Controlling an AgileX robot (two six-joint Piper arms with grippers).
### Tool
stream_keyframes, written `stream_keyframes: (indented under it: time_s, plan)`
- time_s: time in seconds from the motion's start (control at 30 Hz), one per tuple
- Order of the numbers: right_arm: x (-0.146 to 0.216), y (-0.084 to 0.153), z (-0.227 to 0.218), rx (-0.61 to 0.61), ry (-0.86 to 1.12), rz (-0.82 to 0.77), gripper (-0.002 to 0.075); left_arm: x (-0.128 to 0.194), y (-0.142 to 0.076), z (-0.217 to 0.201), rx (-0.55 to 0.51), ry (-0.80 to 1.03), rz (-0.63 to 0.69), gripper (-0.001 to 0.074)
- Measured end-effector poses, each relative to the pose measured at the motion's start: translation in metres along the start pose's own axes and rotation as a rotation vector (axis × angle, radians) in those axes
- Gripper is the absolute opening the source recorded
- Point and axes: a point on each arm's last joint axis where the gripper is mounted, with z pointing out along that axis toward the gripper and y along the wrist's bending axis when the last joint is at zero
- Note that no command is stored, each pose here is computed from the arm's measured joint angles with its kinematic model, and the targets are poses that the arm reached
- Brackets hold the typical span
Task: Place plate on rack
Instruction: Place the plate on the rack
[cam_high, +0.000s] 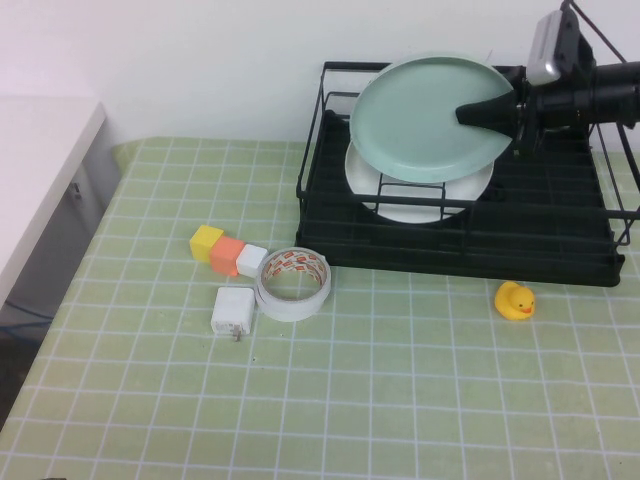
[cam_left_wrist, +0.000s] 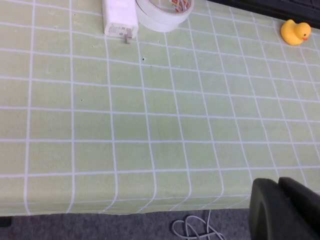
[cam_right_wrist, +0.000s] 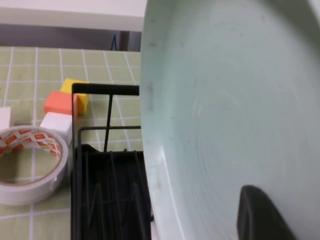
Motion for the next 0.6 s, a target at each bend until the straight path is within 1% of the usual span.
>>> stream_keyframes:
  time_s: [0.33,0.4,0.5,0.6]
  plan:
    - [-0.006,0.004,0.012,0.011,0.005,-0.015,0.0153,0.000,0.001,0.000,-0.009,-0.004,0.006,0.0000]
    - [-0.007,0.005,0.016,0.017,0.010,-0.020,0.0183,0.000,0.001,0.000,-0.009,-0.004,0.006,0.0000]
    - [-0.009,0.007,0.022,0.023,0.020,-0.025,0.0272,0.000,0.001,0.000,-0.010,-0.004,0.008,0.0000]
    - [-0.009,0.008,0.025,0.023,0.027,0.015,0.0312,-0.001,0.001,0.000,-0.014,-0.006,0.011,0.0000]
